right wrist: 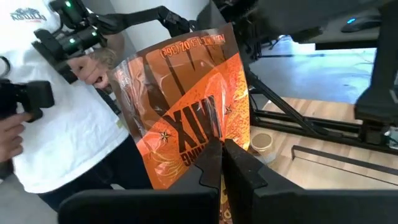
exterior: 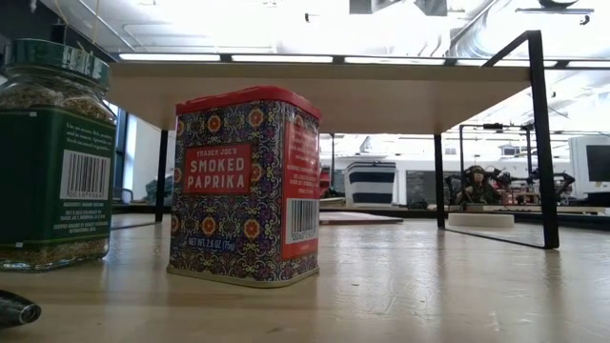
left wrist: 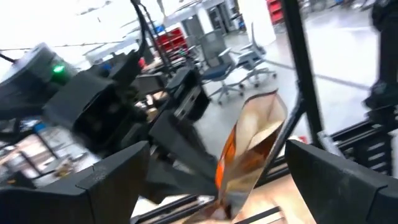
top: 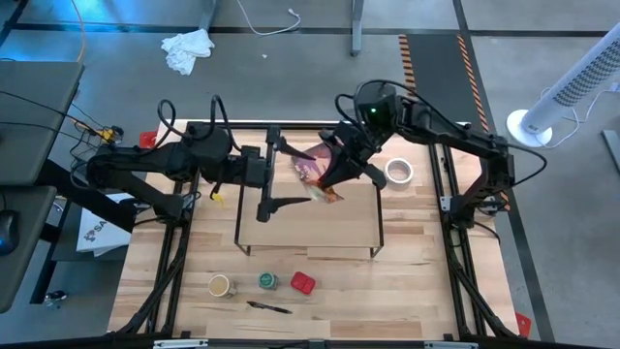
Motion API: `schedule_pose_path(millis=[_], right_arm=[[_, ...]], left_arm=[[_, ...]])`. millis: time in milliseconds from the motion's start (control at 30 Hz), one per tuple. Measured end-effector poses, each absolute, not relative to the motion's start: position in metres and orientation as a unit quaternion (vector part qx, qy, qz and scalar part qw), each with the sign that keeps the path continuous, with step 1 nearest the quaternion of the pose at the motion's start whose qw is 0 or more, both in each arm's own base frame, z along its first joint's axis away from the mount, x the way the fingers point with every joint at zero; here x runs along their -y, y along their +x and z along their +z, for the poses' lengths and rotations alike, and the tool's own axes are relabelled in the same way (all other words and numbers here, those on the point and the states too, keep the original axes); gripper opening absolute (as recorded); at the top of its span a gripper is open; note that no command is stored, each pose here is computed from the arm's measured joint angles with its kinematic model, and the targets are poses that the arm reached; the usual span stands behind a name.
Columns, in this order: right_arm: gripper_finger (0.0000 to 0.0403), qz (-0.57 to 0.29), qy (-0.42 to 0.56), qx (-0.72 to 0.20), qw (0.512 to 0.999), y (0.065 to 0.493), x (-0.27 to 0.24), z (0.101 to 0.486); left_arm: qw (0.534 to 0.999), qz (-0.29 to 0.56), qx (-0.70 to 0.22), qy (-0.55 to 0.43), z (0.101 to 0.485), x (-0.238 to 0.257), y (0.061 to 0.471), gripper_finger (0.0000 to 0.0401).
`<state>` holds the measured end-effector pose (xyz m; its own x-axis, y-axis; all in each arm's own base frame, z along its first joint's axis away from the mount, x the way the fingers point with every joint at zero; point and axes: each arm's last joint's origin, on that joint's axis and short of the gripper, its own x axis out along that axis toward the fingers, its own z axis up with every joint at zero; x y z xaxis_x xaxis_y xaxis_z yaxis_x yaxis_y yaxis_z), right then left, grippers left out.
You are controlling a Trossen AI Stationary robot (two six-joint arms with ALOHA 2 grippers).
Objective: Shelf spices
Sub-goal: Remove the orange seasoning pack from the shelf
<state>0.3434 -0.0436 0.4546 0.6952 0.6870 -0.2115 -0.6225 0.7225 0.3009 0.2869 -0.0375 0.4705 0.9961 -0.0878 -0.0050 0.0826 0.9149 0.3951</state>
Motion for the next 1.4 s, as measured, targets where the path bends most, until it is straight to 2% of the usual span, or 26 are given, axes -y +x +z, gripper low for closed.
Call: schedule_pose_path(millis=[333, 533, 667, 767, 1067, 1233, 1400], right_arm=[[0.0000, 0.376, 0.129, -0.127, 0.909, 0.360, 0.046, 0.455], [0.0000, 0.370, 0.134, -0.125, 0.911, 0.360, 0.046, 0.456], [0.0000, 0.356, 0.132, -0.124, 0.917, 0.361, 0.047, 0.456], [0.0000, 0.356, 0.133, -0.123, 0.917, 0.361, 0.047, 0.457], [0.0000, 0.354, 0.138, -0.125, 0.916, 0.361, 0.047, 0.457], [0.0011, 0.342, 0.194, -0.138, 0.909, 0.362, 0.045, 0.459], [0.0054, 0.326, 0.232, -0.115, 0.909, 0.364, 0.046, 0.468]], left_arm=[[0.985, -0.085, -0.012, 0.150, 0.463, 0.040, 0.292, 0.0370], [0.984, -0.086, 0.008, 0.158, 0.467, 0.041, 0.292, 0.0340], [0.981, -0.084, 0.021, 0.174, 0.470, 0.042, 0.292, 0.0295], [0.981, -0.084, 0.020, 0.175, 0.470, 0.042, 0.292, 0.0245], [0.978, -0.094, 0.024, 0.186, 0.470, 0.042, 0.292, 0.0043], [0.981, -0.093, 0.027, 0.170, 0.473, 0.040, 0.288, 0.0042], [0.981, -0.084, 0.034, 0.170, 0.478, 0.038, 0.280, 0.0042]])
